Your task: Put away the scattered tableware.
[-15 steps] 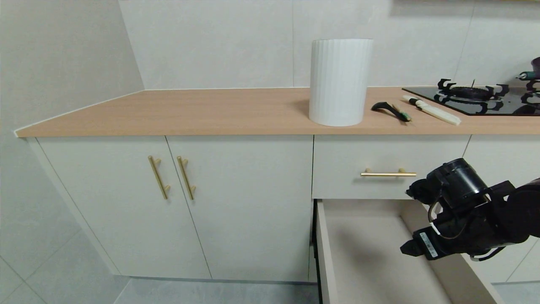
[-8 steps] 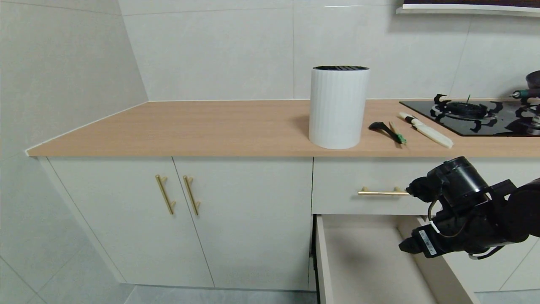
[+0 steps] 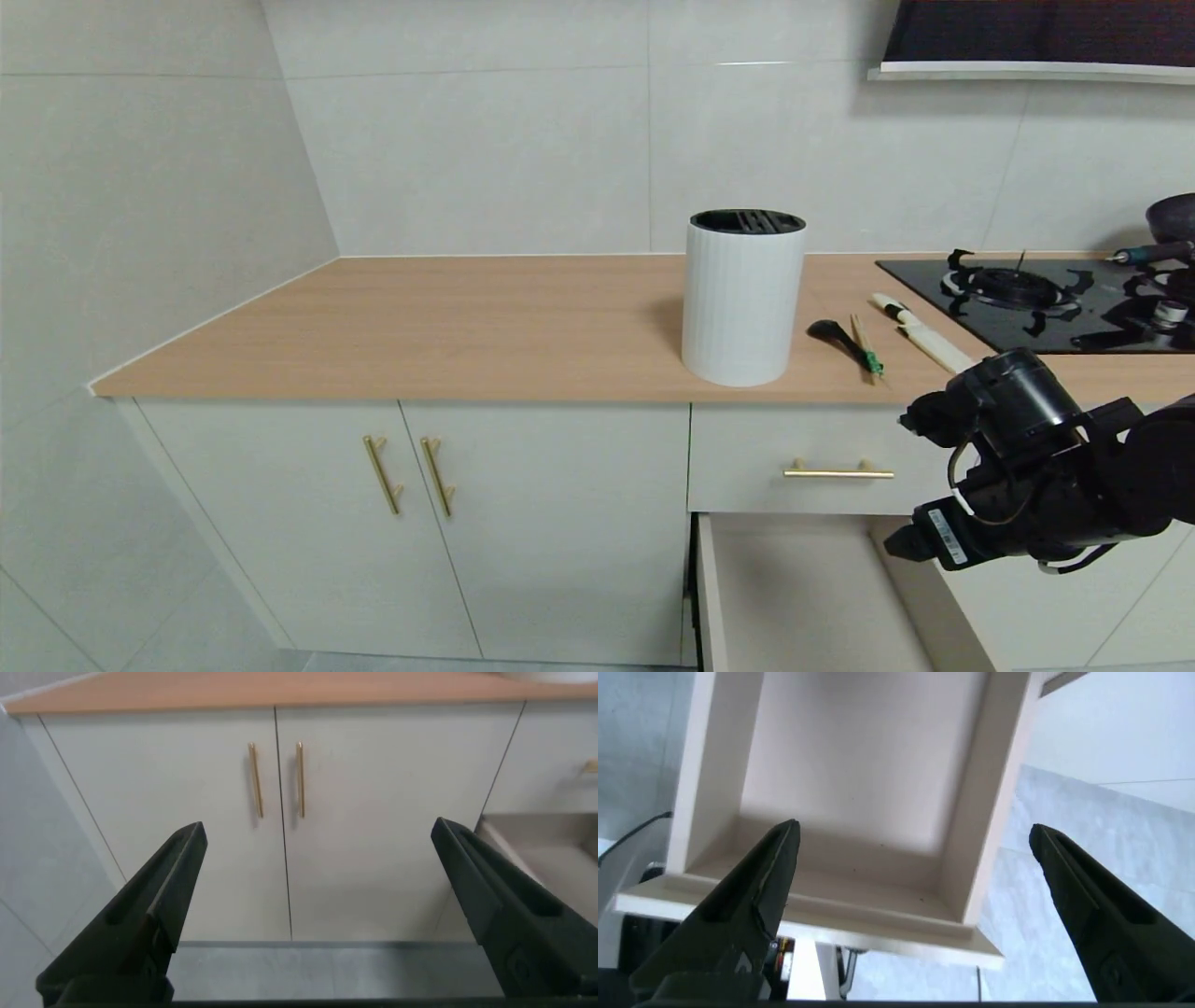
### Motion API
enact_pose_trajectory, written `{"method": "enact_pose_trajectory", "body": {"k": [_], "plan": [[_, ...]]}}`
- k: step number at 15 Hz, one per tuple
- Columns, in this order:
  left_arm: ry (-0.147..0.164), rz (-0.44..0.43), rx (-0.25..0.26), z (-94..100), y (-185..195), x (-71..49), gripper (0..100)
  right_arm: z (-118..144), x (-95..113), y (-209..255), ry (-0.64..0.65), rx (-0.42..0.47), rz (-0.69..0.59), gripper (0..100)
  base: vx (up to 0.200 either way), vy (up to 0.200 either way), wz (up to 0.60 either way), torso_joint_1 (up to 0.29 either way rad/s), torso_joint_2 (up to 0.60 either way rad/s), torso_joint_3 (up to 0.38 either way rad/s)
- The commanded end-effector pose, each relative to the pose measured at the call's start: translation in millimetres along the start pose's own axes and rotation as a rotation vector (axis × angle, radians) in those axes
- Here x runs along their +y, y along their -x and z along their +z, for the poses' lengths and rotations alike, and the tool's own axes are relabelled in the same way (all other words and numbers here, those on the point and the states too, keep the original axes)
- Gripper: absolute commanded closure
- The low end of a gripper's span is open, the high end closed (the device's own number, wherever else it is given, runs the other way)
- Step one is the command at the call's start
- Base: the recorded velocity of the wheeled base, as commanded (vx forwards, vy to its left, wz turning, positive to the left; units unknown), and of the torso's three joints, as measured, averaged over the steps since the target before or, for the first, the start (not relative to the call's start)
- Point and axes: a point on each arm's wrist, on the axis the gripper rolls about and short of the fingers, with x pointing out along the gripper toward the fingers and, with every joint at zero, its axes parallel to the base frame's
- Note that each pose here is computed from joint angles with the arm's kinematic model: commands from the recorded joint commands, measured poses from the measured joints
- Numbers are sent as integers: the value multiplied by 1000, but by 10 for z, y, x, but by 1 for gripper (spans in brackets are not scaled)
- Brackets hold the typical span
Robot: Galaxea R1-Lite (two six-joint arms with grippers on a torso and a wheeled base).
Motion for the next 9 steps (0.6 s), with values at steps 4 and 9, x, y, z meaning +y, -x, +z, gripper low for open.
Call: {"method": "enact_pose_trajectory", "body": {"k": [4,9], "plan": [[0,0,1,0,0,0,0,9,19,-8,3,-18,-3,0,0,0,0,177,-403,-226],[0,0,1,0,0,0,0,595,-12,323,-131,-292,16,0,0,0,0,17,-41,-22]]}}
